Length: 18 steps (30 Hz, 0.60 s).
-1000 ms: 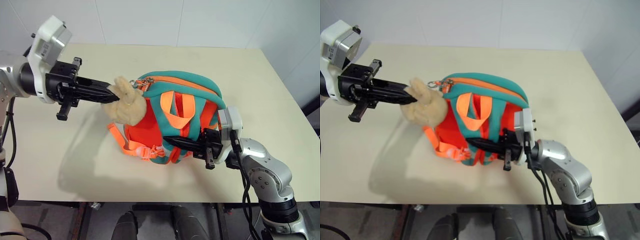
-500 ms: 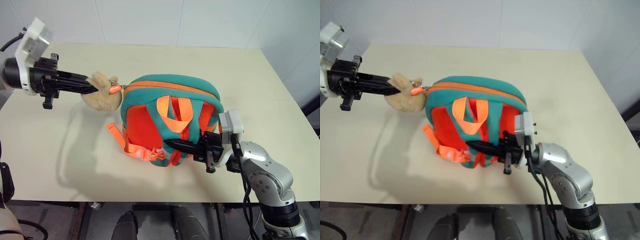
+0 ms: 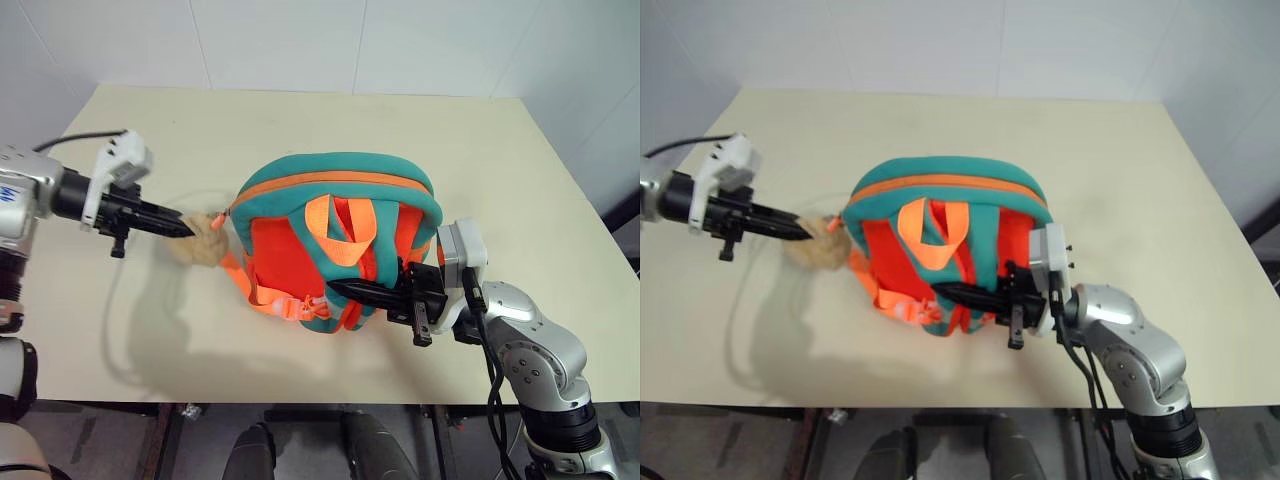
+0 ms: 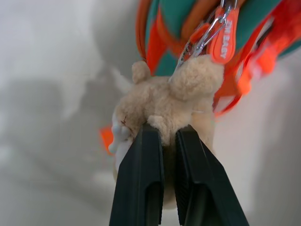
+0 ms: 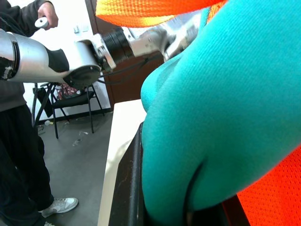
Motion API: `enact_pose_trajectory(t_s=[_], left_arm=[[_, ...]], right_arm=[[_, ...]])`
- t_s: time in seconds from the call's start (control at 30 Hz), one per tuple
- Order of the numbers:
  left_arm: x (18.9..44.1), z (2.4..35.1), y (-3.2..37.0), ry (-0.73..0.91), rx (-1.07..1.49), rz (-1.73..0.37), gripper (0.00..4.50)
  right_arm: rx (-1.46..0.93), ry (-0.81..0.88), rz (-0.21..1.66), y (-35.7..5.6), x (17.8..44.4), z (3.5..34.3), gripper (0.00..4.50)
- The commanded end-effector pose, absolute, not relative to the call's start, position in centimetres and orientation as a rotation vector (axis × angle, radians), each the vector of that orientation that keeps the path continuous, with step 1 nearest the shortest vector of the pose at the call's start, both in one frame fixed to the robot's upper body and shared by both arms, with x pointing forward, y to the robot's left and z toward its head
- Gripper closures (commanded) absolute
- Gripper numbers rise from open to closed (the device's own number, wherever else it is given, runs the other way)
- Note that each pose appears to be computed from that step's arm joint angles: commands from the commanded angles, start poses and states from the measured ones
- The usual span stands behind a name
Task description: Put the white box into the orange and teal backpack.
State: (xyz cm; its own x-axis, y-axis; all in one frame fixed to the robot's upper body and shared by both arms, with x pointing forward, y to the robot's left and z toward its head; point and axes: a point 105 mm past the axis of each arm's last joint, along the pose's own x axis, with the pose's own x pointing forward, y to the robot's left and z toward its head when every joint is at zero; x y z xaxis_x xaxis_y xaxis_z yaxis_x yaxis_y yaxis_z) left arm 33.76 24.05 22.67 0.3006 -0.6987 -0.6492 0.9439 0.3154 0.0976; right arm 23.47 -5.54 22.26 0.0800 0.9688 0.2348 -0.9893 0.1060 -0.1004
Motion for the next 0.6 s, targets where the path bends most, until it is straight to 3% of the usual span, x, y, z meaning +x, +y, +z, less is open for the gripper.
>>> enact_pose_trajectory(t_s=[0.03,0.33,0.43,0.57,0.6], left_arm=[[32.9,20.4,24.4,0.697,0.537,-1.252,4.48],[34.2,18.7,23.6,0.741,0.599,-1.263,4.48],[34.7,19.9,22.9,0.645,0.572,-1.261,4.48],[35.5,22.4,20.9,0.398,0.481,-1.288,4.48],[35.4,22.8,20.6,0.354,0.471,-1.296,4.13]], right_arm=[[0.08,-0.314,1.489,-5.7,23.1,23.2,4.5],[0.069,-0.308,1.483,-5.8,23.1,23.4,4.5],[0.061,-0.292,1.473,-5.9,23.2,23.5,4.5],[0.053,-0.205,1.44,-5.9,23.9,23.0,4.5],[0.059,-0.174,1.455,-5.9,23.8,22.8,4.5]])
